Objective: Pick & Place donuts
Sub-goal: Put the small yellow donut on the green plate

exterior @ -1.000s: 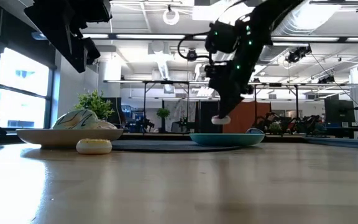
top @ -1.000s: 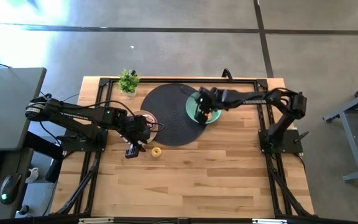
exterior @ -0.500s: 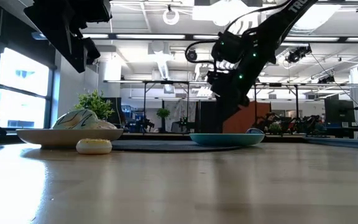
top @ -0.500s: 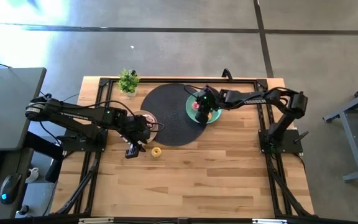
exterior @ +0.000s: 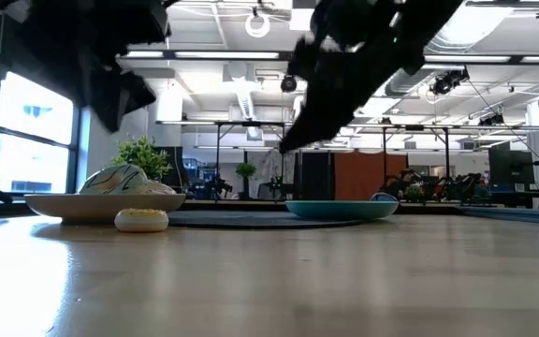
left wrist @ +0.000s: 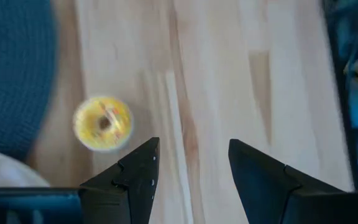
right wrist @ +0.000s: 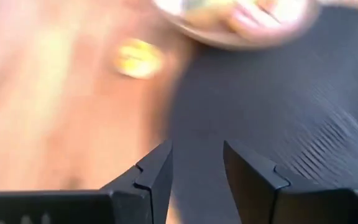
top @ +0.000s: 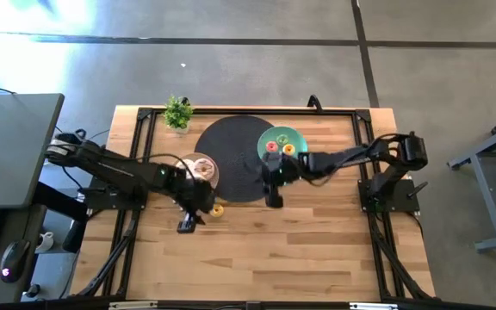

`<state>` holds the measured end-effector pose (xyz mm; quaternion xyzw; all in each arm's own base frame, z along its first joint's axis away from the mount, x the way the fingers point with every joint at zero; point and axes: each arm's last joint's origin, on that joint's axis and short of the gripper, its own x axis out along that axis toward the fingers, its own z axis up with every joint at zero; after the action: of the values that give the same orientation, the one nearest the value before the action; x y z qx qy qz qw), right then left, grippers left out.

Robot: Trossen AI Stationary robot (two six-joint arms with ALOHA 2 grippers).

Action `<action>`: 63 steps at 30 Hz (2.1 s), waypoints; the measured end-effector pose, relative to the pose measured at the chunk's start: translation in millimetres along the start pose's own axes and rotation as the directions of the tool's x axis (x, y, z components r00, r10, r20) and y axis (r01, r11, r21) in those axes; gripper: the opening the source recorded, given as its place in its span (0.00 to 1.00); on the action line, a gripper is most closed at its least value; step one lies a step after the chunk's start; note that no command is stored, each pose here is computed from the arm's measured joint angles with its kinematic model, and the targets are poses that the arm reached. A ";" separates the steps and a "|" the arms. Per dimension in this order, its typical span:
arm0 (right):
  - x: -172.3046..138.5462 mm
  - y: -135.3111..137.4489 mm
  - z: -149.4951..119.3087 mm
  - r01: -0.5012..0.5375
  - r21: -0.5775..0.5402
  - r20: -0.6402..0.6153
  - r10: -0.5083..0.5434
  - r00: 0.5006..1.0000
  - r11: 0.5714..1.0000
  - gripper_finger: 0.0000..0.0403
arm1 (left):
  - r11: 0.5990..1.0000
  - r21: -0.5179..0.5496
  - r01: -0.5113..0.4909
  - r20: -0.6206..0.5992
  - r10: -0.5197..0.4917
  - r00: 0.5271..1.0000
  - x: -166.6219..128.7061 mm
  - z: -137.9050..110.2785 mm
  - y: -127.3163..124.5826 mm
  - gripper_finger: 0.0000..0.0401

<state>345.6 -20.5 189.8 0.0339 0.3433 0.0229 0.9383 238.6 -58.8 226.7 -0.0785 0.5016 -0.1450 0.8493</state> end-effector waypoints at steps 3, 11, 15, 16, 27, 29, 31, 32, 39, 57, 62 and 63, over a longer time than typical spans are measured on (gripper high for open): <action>2.0 28.1 6.5 -0.064 -0.109 0.069 0.071 0.995 0.992 0.34 | 0.999 0.047 -0.008 -0.004 0.008 1.000 19.9 -1.9 -11.2 0.48; 2.0 58.0 10.3 -0.073 -0.173 0.127 0.096 0.987 0.982 0.34 | 0.968 0.114 -0.224 -0.011 0.227 0.974 60.9 -10.0 -24.4 0.48; 2.1 57.9 9.5 -0.073 -0.156 0.119 0.092 0.989 0.985 0.34 | 0.931 0.114 -0.346 0.007 0.348 0.937 67.2 -10.4 -19.8 0.48; 2.1 57.8 9.5 -0.075 -0.144 0.119 0.092 0.989 0.987 0.34 | 0.920 0.108 -0.377 0.023 0.377 0.926 66.8 -9.6 -19.1 0.48; 2.1 58.0 9.4 -0.071 -0.177 0.118 0.093 0.989 0.982 0.34 | 0.941 0.040 -0.336 0.006 0.336 0.942 69.0 -7.4 -14.1 0.48; 2.1 58.7 9.2 -0.067 -0.229 0.116 0.096 0.989 0.971 0.34 | 0.939 0.039 -0.342 -0.019 0.343 0.939 76.0 -9.3 -12.6 0.48; 2.0 60.5 9.0 -0.071 -0.295 0.115 0.109 0.987 0.953 0.34 | 0.935 0.037 -0.353 -0.049 0.355 0.934 80.3 -12.7 -10.7 0.47; 2.0 61.6 8.9 -0.072 -0.330 0.114 0.115 0.987 0.941 0.34 | 0.934 0.037 -0.355 -0.048 0.357 0.933 82.1 -12.2 -10.6 0.46; 1.6 69.7 9.2 -0.037 -0.553 0.126 0.128 0.984 0.832 0.34 | 0.911 0.064 -0.409 -0.053 0.412 0.910 89.0 -13.6 -7.3 0.32; 7.9 101.8 11.8 0.034 -0.854 0.218 0.296 0.930 0.519 0.34 | 0.926 0.258 -0.275 0.173 0.235 0.956 66.2 42.3 -31.8 0.04; 6.0 115.3 10.1 0.026 -0.866 0.217 0.330 0.919 0.499 0.34 | 0.917 0.287 -0.279 0.233 0.216 0.948 63.3 51.1 -35.1 0.04; 5.8 117.6 9.2 0.019 -0.869 0.211 0.335 0.918 0.495 0.34 | 0.918 0.284 -0.279 0.254 0.208 0.945 62.9 53.2 -35.7 0.04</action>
<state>353.7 96.6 202.4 -0.3984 0.1078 0.2703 0.8698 307.8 -113.7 210.3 0.1064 0.3813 -0.1065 0.9121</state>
